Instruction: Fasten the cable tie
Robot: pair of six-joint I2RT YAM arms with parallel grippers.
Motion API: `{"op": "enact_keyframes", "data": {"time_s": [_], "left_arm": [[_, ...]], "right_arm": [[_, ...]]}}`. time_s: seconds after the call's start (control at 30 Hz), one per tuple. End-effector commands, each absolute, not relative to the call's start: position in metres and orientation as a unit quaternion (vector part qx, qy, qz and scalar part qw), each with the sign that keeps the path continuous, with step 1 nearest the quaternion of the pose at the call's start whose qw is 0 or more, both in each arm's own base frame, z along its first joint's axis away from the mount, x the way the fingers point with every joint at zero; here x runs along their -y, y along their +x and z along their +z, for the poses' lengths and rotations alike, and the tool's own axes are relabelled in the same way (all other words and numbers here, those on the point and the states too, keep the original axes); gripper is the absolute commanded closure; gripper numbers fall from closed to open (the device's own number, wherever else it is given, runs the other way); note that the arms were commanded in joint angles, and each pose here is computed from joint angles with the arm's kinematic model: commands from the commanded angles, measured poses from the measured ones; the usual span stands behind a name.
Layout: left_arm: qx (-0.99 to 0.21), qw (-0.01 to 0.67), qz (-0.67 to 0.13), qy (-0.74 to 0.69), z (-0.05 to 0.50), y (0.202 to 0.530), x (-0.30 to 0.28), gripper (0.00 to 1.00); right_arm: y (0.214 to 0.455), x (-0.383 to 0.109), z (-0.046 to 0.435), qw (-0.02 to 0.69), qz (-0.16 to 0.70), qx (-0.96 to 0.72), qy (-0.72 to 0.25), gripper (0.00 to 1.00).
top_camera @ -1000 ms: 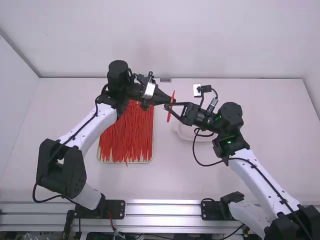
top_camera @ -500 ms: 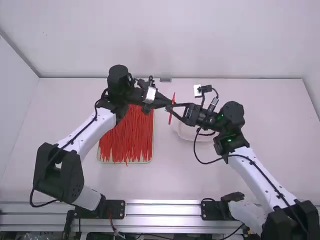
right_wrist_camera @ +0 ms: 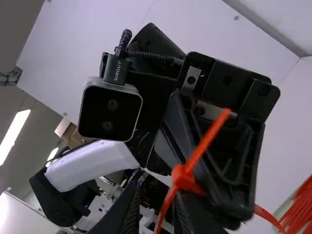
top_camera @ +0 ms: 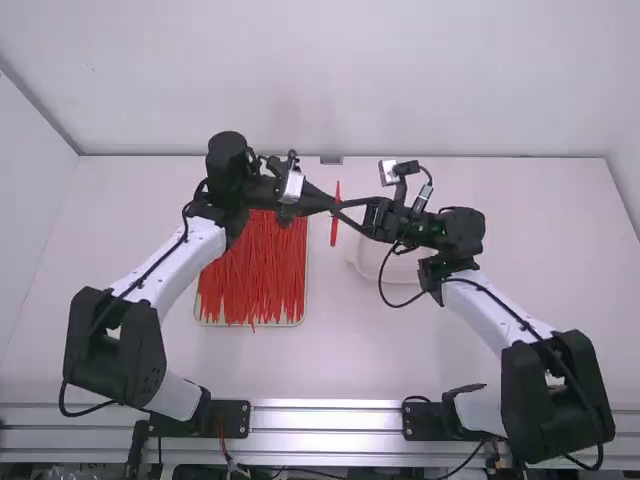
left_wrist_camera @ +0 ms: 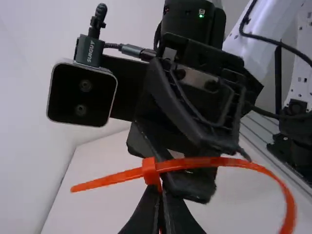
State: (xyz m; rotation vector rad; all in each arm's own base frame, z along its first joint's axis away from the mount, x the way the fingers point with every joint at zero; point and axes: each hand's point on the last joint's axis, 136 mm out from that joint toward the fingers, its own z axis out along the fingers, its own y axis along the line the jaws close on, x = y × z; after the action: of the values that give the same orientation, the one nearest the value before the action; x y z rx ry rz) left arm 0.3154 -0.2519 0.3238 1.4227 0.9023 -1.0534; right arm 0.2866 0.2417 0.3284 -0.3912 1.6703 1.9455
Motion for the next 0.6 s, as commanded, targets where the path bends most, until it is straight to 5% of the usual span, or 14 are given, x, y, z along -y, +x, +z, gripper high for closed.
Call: {"op": "enact_keyframes", "data": {"time_s": [0.0,0.57], "left_arm": [[-0.340,0.528,-0.470,0.620,0.3414,0.2873,0.2441,0.98],[-0.361,0.519,-0.481,0.608,0.3423,0.2902,0.2397,0.99]], "right_arm": [[0.3070,-0.2329,0.3277,0.278,0.725,-0.623,-0.097,0.79],[0.3029,-0.2327,0.3300,0.272,0.728,-0.620,-0.104,0.70]]}}
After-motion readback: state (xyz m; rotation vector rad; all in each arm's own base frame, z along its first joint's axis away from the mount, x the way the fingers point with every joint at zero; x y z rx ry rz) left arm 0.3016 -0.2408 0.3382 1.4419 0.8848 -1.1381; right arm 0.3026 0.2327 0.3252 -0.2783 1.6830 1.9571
